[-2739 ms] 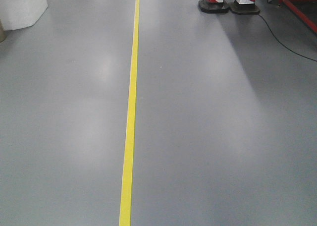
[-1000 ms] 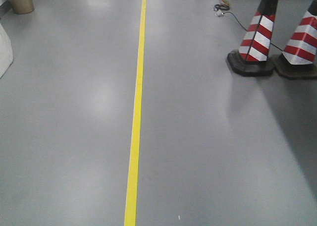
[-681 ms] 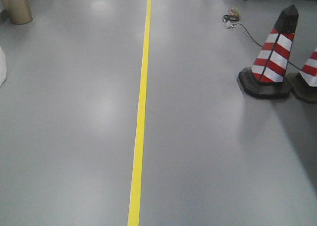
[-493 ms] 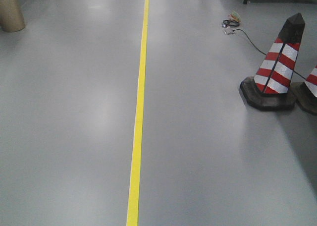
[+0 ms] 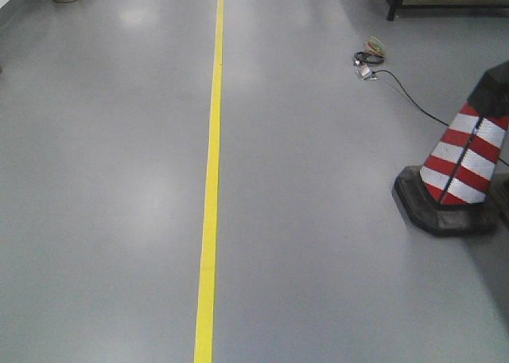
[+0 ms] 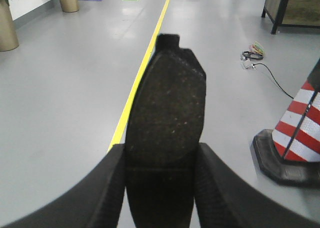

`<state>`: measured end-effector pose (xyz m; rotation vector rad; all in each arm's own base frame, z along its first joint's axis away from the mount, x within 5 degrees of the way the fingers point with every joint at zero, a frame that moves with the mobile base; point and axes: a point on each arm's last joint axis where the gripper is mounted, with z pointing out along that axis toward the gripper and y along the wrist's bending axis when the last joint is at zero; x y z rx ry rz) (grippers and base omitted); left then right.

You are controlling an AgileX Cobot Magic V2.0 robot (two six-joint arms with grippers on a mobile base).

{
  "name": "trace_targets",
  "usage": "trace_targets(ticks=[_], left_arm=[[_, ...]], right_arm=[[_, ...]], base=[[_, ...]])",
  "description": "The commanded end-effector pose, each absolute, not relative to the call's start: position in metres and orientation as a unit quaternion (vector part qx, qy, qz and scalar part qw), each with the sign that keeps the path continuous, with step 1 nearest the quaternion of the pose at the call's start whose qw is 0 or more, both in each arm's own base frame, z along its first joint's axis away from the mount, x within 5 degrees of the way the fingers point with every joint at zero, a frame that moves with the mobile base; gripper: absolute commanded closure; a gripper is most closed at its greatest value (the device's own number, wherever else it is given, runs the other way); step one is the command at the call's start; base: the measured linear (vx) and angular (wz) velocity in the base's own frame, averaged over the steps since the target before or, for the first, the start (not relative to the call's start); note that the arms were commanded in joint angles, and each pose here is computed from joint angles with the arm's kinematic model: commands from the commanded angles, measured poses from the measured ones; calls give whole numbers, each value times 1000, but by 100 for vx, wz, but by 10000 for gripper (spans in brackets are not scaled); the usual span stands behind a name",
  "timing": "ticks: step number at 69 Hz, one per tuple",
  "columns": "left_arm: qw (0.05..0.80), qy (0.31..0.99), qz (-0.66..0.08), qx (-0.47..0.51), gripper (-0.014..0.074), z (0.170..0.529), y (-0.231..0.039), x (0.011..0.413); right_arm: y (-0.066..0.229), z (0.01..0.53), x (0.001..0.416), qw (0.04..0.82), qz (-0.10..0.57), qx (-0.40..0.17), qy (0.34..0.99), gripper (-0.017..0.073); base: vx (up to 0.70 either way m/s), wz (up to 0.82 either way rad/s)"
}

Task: Move and align brake pads A on conveyor
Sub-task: 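Drive forward along the yellow floor line past the striped cones, then turn and drive up to the conveyor belt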

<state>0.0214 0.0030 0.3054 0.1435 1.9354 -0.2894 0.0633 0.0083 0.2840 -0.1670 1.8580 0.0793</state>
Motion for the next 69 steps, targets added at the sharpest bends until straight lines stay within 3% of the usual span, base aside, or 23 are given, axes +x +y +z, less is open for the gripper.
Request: trace_targets(ticks=[1,69], left_arm=[[595,789,-136,65,599,321,1,23],[596,789,-136,65,599,321,1,23]], right_arm=[[9,302,65,641,31,-76,763,561],[9,302,65,641,30,-76,763,561]], base=[[73,-1],[60,-5]])
